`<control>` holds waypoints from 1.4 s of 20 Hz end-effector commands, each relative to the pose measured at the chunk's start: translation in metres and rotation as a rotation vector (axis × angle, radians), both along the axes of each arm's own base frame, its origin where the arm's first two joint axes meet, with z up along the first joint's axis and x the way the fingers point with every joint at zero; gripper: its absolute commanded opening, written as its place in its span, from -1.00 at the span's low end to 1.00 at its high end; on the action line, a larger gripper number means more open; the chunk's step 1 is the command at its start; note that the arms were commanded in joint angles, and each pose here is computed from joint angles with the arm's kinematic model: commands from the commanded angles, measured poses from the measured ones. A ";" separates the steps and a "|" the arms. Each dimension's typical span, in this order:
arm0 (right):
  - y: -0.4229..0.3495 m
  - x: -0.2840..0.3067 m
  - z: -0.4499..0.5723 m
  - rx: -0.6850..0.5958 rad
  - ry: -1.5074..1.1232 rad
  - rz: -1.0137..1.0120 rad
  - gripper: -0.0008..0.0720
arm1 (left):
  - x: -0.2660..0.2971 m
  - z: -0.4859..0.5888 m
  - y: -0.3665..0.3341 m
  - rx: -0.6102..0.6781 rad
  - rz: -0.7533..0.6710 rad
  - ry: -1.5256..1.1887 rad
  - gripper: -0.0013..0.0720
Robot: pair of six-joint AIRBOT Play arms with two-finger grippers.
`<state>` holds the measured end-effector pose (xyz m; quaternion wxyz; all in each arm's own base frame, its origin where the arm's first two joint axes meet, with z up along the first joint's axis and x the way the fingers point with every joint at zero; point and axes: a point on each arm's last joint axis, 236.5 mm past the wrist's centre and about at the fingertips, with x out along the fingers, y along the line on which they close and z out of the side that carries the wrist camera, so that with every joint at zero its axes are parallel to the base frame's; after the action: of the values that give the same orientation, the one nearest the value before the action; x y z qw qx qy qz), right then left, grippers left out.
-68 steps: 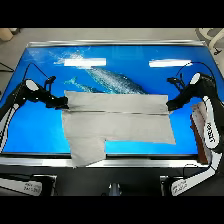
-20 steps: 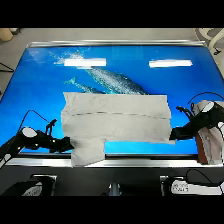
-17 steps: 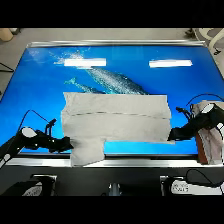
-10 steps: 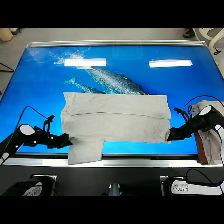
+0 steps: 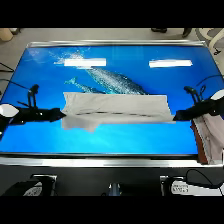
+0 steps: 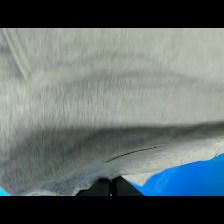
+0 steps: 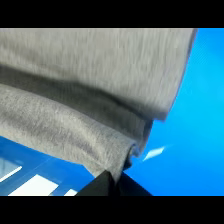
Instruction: Fold the shirts.
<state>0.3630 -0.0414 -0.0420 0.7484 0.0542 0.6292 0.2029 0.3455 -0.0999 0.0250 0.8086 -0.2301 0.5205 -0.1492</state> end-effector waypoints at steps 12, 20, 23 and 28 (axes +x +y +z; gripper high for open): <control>0.017 0.117 -0.048 -0.222 -0.192 0.004 -0.92 | 0.115 -0.076 0.015 -0.025 0.156 0.117 -0.88; -0.019 0.150 0.018 -0.248 -0.354 -0.054 0.62 | 0.117 -0.021 0.014 -0.013 0.007 0.046 0.51; -0.026 0.125 -0.008 -0.015 -0.194 -0.203 0.92 | 0.120 0.019 0.001 -0.006 -0.017 -0.052 0.51; 0.008 0.079 -0.059 0.211 0.056 -0.125 0.98 | 0.111 0.058 -0.053 0.008 -0.130 -0.186 0.51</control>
<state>0.4627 -0.0514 -0.0863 0.7757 0.1219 0.5941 0.1744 0.4615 -0.1255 0.0596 0.8299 -0.2056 0.4836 -0.1875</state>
